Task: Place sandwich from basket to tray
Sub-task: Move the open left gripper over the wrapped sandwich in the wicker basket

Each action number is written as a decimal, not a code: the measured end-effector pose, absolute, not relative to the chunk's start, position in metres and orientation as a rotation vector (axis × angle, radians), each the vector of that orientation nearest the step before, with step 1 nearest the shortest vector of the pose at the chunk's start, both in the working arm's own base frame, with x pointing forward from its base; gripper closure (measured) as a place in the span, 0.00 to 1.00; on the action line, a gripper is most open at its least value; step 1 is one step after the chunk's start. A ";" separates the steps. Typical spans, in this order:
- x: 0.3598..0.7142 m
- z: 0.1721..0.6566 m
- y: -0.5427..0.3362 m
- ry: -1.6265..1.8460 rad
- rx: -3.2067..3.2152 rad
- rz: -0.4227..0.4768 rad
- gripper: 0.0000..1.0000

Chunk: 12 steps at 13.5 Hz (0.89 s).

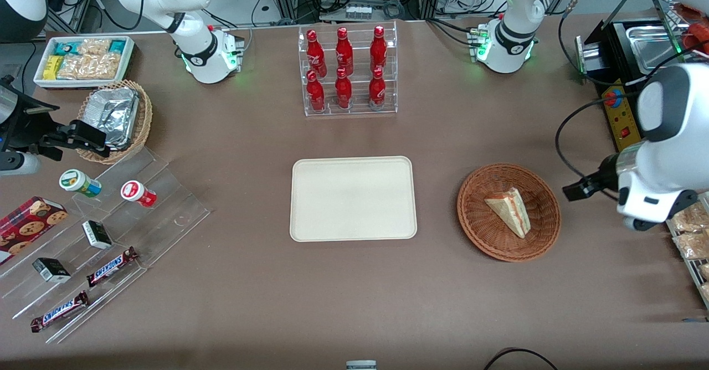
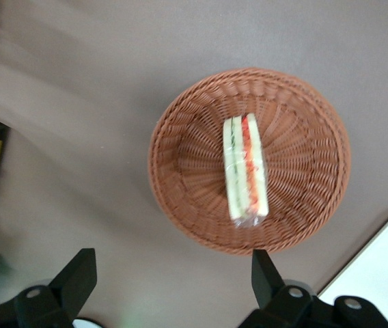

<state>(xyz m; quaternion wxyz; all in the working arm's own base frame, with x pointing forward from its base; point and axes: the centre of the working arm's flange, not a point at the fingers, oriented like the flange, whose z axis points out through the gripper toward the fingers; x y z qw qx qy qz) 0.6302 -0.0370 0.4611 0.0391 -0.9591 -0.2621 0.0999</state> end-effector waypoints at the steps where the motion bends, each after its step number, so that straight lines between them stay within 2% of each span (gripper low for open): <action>1: 0.636 0.452 -0.045 -0.861 -2.931 0.283 0.00; 5: 0.640 0.415 -0.069 -0.974 -2.920 0.234 0.00; 12: 0.640 0.398 -0.074 -1.021 -2.934 0.216 0.00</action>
